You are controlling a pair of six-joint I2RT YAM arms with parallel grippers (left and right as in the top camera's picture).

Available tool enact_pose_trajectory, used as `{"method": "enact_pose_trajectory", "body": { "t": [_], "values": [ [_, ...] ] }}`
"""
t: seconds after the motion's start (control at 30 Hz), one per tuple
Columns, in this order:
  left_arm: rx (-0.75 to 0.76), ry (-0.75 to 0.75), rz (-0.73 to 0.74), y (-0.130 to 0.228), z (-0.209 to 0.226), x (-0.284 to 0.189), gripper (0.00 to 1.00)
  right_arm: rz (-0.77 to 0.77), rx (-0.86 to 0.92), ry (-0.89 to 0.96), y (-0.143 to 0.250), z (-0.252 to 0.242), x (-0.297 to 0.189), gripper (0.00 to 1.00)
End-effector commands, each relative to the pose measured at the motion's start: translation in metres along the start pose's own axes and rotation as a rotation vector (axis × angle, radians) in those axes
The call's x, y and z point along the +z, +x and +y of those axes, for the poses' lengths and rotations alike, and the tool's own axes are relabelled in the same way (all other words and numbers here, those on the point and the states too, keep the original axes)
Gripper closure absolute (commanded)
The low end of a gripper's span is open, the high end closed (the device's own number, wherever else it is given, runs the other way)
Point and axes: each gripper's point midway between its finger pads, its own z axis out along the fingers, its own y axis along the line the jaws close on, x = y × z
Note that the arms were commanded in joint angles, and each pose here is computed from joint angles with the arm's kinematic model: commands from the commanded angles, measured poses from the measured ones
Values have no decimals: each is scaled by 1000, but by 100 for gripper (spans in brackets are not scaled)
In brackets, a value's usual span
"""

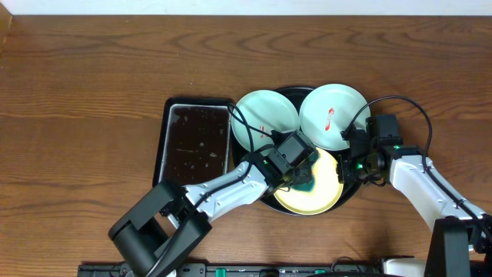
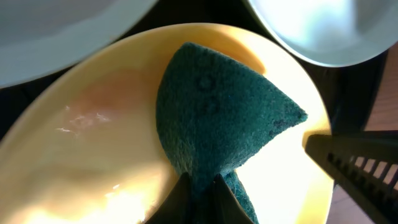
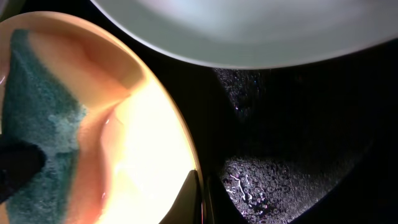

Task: Clean dirty plates on tray and stack at the side
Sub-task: 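Scrub the yellow plate's red smear with the sponge in left gripper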

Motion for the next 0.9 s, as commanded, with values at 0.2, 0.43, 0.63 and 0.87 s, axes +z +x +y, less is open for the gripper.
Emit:
{"method": "enact_pose_trajectory", "body": {
  "t": [0.2, 0.43, 0.63, 0.87],
  "values": [
    [62, 54, -144, -33, -12, -52, 93, -11, -17, -1, -6, 4, 0, 99],
    [57, 129, -176, -37, -33, -43, 93, -11, -17, -1, -6, 4, 0, 99],
    [4, 172, -59, -8, -42, -9, 93, -11, -17, -1, -6, 4, 0, 99],
    [76, 55, 41, 21, -12, 16, 93, -11, -17, 0, -6, 4, 0, 99]
  ]
}}
